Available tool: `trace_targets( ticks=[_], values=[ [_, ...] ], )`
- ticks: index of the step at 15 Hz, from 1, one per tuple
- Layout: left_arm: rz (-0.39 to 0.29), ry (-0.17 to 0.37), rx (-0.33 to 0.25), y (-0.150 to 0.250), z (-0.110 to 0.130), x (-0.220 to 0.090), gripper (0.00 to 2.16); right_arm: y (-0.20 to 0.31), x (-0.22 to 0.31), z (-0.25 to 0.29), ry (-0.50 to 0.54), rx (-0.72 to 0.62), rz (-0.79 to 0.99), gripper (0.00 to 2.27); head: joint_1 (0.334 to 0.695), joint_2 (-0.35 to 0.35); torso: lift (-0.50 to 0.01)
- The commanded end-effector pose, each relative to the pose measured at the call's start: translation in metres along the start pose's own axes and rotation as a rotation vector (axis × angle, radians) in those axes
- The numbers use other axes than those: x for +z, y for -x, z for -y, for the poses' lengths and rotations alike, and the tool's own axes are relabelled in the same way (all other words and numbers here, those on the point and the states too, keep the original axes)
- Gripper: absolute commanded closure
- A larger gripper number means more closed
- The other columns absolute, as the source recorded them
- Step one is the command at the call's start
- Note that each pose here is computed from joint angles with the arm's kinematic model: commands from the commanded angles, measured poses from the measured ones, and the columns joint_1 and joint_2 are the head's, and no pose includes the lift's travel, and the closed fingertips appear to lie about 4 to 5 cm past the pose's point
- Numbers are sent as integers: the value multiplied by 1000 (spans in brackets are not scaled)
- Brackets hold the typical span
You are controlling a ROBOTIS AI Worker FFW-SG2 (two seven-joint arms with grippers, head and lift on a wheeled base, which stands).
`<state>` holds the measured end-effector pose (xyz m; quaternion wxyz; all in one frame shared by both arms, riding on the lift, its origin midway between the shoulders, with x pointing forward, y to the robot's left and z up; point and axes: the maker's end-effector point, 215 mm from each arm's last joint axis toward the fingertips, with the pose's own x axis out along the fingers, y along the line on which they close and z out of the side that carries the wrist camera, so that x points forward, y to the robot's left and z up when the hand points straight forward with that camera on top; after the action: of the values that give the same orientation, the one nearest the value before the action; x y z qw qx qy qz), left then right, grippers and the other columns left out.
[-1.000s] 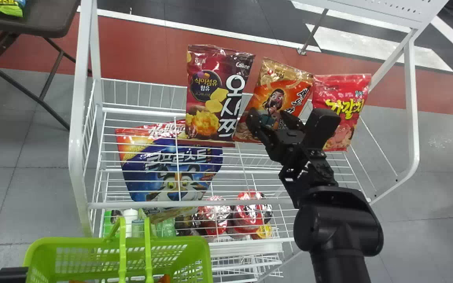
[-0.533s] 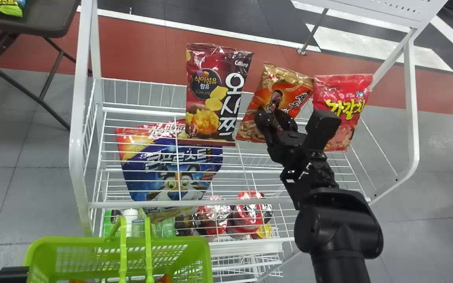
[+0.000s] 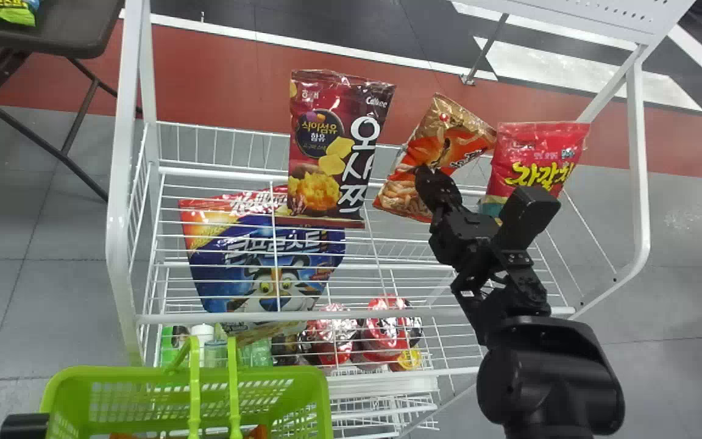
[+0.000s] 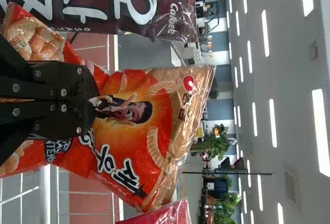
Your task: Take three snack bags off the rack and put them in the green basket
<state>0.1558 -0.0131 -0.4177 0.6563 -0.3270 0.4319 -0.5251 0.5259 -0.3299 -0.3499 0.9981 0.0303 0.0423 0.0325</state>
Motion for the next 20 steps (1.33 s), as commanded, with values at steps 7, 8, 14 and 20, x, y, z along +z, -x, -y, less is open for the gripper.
trace_targets(
  ticks=[7, 8, 14, 20],
  values=[
    [-3, -2, -3, -2, 4, -3, 1706, 32, 35, -32, -6, 168, 38, 2115, 695, -350, -24],
    [-3, -2, -3, -2, 4, -3, 1706, 36, 33, -38, -9, 198, 27, 2115, 695, -350, -24],
    [-2, 2, 0, 0, 3, -4, 1706, 105, 63, -79, 20, 290, 25, 2111, 695, -350, -24],
    [6, 15, 2, -3, 0, -4, 1706, 191, 19, -104, -273, 501, -267, 2115, 695, -350, -24]
  ],
)
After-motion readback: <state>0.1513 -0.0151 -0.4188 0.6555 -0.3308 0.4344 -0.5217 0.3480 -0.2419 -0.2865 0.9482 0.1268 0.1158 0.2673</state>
